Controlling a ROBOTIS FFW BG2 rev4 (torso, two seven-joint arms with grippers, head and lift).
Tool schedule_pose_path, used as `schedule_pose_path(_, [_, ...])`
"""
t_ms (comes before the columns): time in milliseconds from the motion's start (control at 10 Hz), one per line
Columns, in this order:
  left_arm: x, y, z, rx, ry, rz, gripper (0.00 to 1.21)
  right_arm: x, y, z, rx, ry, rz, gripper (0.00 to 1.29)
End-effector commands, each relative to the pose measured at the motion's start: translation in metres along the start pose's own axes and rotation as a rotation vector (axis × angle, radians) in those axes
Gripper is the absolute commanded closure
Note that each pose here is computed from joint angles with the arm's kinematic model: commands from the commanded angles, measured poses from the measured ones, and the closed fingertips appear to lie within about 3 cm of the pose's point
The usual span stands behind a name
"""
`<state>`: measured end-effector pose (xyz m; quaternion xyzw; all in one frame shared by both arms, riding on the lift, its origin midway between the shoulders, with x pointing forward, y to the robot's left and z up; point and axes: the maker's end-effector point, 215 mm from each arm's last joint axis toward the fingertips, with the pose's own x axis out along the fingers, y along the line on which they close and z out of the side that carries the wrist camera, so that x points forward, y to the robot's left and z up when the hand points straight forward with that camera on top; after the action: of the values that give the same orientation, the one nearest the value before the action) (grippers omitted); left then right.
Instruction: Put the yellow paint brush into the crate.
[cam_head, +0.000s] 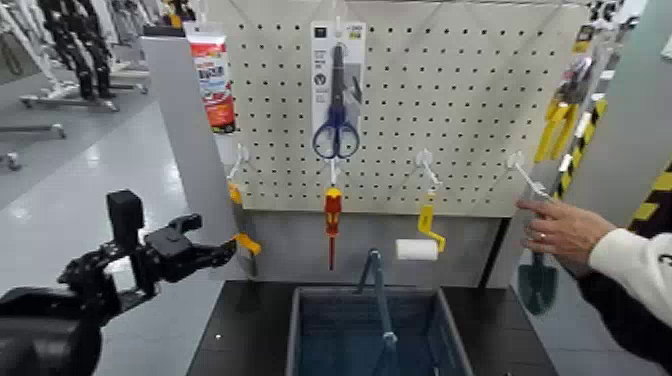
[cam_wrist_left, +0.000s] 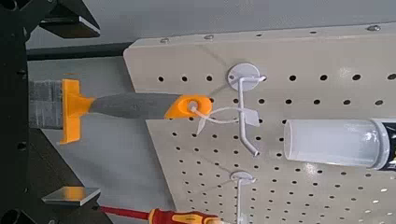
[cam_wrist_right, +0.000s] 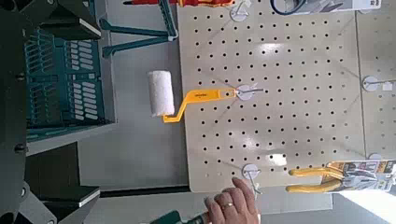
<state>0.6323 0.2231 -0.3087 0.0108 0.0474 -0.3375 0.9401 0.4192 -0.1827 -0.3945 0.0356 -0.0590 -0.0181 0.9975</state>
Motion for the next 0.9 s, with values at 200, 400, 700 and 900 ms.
schedule_pose_path(200, [0.022, -0.003, 0.007, 0.010, -0.005, -0.045, 0.11, 0.000, 0.000, 0.000, 0.001, 0.000, 0.000, 0.13])
schedule_pose_path(400, [0.032, -0.005, 0.008, 0.010, -0.006, -0.064, 0.11, 0.001, 0.001, 0.000, 0.000, 0.002, 0.002, 0.13])
schedule_pose_path(700, [0.049, -0.014, 0.014, 0.019, -0.010, -0.105, 0.11, 0.000, 0.001, -0.001, 0.001, 0.005, 0.004, 0.13])
schedule_pose_path(900, [0.057, -0.016, 0.015, 0.017, -0.013, -0.115, 0.12, 0.001, 0.003, -0.001, 0.002, 0.005, 0.008, 0.13])
